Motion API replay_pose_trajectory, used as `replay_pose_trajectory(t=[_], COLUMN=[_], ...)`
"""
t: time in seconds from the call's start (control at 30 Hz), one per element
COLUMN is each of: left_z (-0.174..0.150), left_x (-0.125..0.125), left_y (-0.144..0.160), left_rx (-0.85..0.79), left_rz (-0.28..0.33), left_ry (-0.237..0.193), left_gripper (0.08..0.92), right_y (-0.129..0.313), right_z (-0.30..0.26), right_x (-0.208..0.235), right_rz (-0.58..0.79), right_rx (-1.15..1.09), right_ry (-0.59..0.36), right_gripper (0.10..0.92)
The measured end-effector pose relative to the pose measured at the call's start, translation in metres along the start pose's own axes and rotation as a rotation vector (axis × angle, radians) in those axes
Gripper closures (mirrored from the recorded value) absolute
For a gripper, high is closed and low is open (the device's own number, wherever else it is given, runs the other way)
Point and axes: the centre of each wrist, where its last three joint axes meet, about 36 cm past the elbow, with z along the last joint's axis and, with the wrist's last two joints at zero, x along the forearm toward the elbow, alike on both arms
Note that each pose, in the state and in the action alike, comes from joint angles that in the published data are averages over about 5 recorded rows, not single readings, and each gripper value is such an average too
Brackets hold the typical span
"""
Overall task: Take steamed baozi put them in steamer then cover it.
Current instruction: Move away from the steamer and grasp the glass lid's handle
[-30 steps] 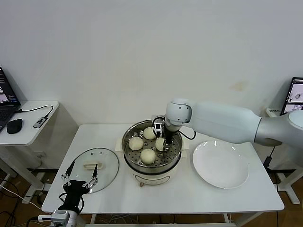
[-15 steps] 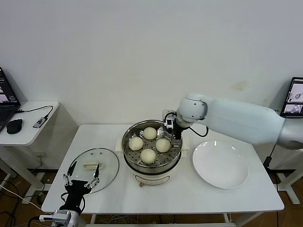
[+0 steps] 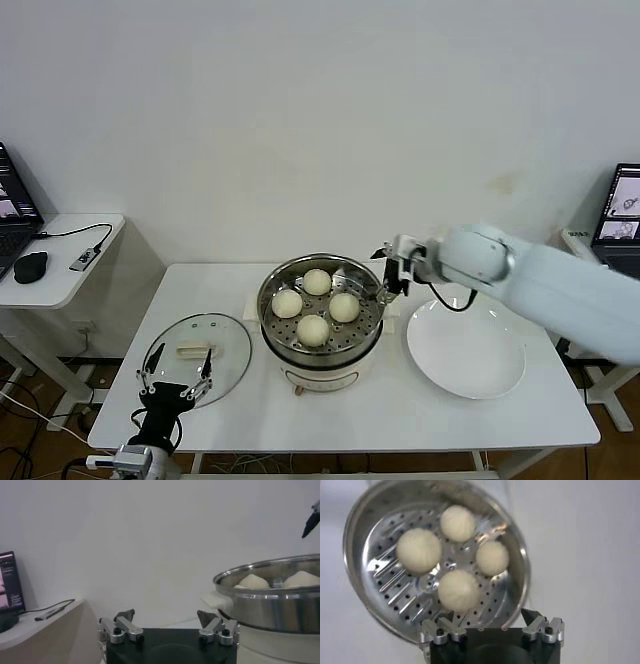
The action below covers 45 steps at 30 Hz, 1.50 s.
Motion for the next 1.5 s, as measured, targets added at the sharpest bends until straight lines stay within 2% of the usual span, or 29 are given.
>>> replay_pose_trajectory(t=[0.47,0.73,0.9,1.03,1.2,1.5], left_z=[0.009,0.015,0.018,0.024,0.035,0.052], left_x=[0.000,-0.003,-0.003,-0.001,0.002,-0.012], left_y=[-0.003,-0.005,-0.003,0.004,0.018,0.043], left_rx=[0.008,-0.016,-0.071,-0.183,-0.413,-0.887], left_rz=[-0.003,-0.010,-0.020,-0.020,0.003,0.071], left_ry=[0.001,0.005,0.001,0.003,0.009,-0.019], left_gripper=[0.177,0.177,0.177,0.177,0.177,0.177], right_y=[0.077,0.134,0.173,0.203,0.232,0.270], right_z=[0.075,0.127,0.154,0.176,0.200,0.233], right_x=[0.005,0.020,0.043,0.061,0.085,0.114], right_rz=[0.413,0.675,0.828,0.932,1.055,1.227], right_rx=[-0.184,-0.343,-0.436,-0.501,-0.569,-0.657], right_ry=[-0.427,-0.549,-0.553,-0.505,-0.413,-0.250], right_gripper=[0.200,0.200,0.200,0.200,0.200,0.200])
